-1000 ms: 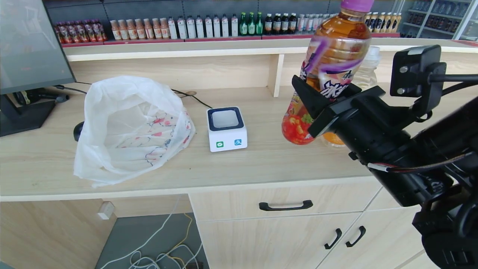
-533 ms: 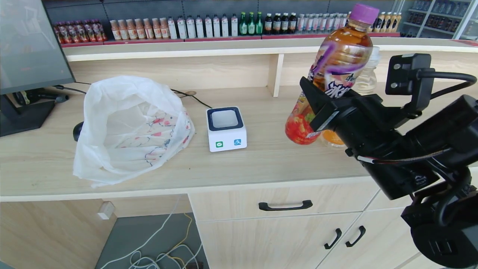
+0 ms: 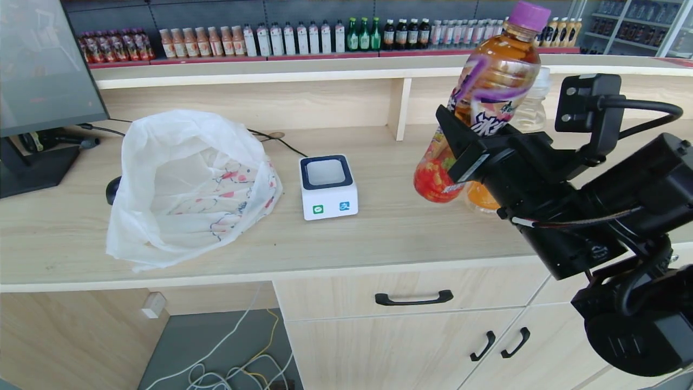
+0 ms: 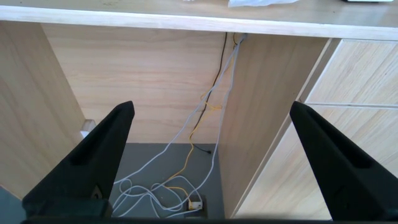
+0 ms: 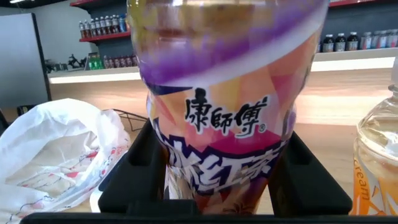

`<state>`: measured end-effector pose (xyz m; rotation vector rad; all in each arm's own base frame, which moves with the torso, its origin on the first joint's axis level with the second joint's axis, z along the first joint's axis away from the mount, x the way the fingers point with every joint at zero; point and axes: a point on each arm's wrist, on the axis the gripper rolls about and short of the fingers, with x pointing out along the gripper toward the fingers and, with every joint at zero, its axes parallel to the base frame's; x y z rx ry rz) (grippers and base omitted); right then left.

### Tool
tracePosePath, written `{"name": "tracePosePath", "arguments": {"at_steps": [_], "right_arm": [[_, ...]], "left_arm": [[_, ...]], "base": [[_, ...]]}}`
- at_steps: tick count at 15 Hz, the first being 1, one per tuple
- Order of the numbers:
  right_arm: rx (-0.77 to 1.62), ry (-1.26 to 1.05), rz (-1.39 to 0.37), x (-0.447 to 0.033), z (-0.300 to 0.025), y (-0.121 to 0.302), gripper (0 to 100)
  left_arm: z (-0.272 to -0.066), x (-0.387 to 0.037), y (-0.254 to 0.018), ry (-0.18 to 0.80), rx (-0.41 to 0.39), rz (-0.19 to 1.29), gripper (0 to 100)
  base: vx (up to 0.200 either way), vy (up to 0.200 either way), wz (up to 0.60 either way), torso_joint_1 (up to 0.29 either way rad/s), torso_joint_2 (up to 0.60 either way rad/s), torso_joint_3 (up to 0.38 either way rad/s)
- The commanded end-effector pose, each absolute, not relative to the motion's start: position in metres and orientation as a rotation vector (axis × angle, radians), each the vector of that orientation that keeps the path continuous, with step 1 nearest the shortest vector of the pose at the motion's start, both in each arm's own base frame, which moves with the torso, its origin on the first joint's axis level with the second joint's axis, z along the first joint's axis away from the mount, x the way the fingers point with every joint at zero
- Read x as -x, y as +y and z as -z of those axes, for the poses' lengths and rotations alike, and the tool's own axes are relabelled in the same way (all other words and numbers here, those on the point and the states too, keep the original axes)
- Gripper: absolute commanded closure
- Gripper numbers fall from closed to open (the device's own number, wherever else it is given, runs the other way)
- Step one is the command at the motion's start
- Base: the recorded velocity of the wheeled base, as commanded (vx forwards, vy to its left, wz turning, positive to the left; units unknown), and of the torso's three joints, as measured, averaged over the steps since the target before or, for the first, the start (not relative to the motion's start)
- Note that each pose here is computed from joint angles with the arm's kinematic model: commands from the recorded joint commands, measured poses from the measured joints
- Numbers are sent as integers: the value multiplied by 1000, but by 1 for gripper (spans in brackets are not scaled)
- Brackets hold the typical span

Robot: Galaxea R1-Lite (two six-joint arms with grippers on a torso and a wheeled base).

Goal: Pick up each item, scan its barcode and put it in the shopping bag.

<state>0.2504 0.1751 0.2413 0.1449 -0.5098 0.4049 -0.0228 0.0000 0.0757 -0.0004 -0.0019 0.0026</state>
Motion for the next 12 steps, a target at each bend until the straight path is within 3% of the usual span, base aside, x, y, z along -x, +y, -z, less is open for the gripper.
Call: {"name": "tracePosePath", "arguments": {"at_steps": [1,12], "right_arm": [[-144,-508,-407,-251,-241,176,100],[-146,-509,-407,-249,-239,175,100]], "left_arm": [[-76,23,0,-2,2,-3,0],[-76,23,0,-2,5,-3,0]], "base": [[0,0,0,0,0,0],[0,200,0,5,1,1]]}}
